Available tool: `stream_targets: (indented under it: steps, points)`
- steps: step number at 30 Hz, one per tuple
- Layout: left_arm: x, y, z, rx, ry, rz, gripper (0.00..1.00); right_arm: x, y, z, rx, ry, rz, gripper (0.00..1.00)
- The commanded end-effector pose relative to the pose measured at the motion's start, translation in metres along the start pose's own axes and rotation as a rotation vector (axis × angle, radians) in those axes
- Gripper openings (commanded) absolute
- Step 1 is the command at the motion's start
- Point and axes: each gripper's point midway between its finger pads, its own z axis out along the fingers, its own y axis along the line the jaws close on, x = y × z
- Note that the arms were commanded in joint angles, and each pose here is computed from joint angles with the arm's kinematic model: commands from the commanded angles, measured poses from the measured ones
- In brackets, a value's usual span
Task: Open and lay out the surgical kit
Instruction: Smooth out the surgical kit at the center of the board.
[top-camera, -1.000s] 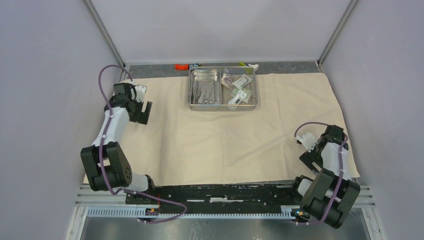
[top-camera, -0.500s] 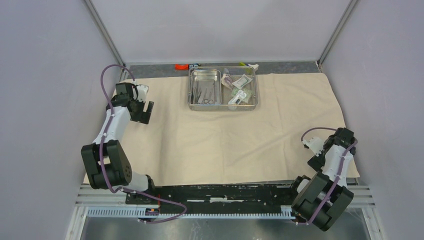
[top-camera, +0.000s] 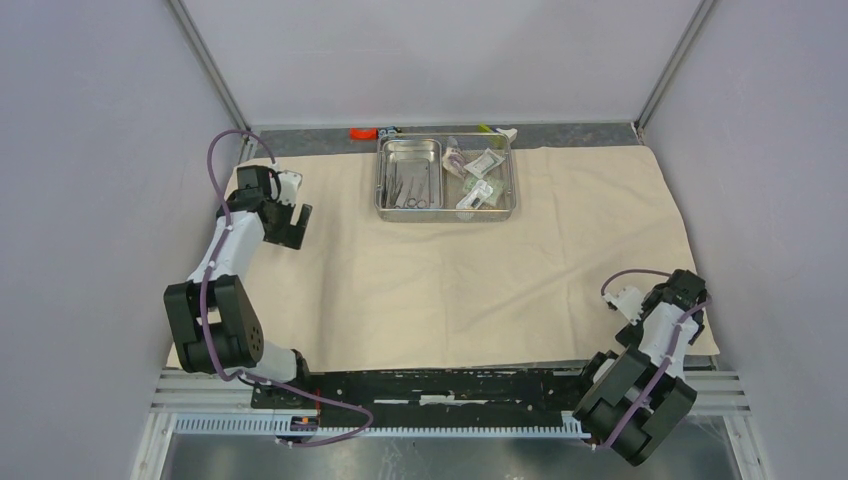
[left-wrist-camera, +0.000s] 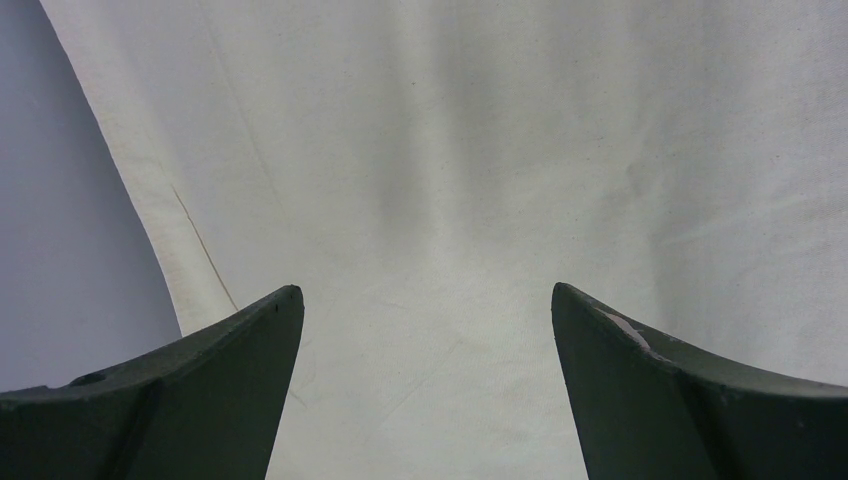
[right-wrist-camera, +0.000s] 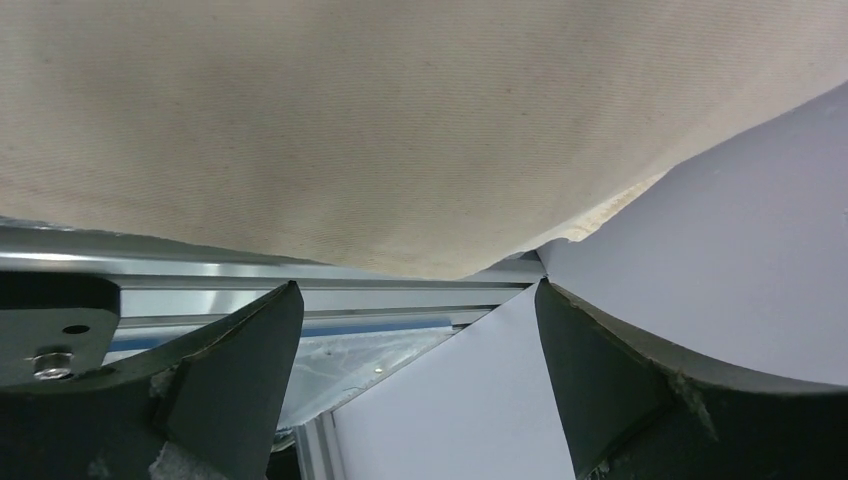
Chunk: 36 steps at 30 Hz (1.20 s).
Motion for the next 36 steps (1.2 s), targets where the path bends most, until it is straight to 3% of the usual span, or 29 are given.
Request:
stream_targets:
  steps: [1,8,21,31,36]
  points:
    - [-0.011,0.005,0.001,-0.019,-0.038,0.023,1.0,-0.004,-0.02,0.002,0.074,-0.025,-0.009,0.92]
    - [-0.009,0.01,0.002,-0.047,-0.03,0.031,1.0,-0.009,-0.031,0.005,0.105,-0.047,0.022,0.83]
    - [-0.018,0.007,0.002,-0.032,-0.063,0.004,1.0,-0.014,-0.037,0.012,0.143,-0.066,0.026,0.52]
    - [-0.029,0.002,0.004,-0.003,-0.075,0.004,1.0,-0.013,-0.056,-0.013,0.155,-0.078,-0.058,0.07]
    - [-0.034,0.0,0.003,0.0,-0.085,0.009,1.0,-0.019,-0.069,-0.029,0.175,-0.08,-0.113,0.0]
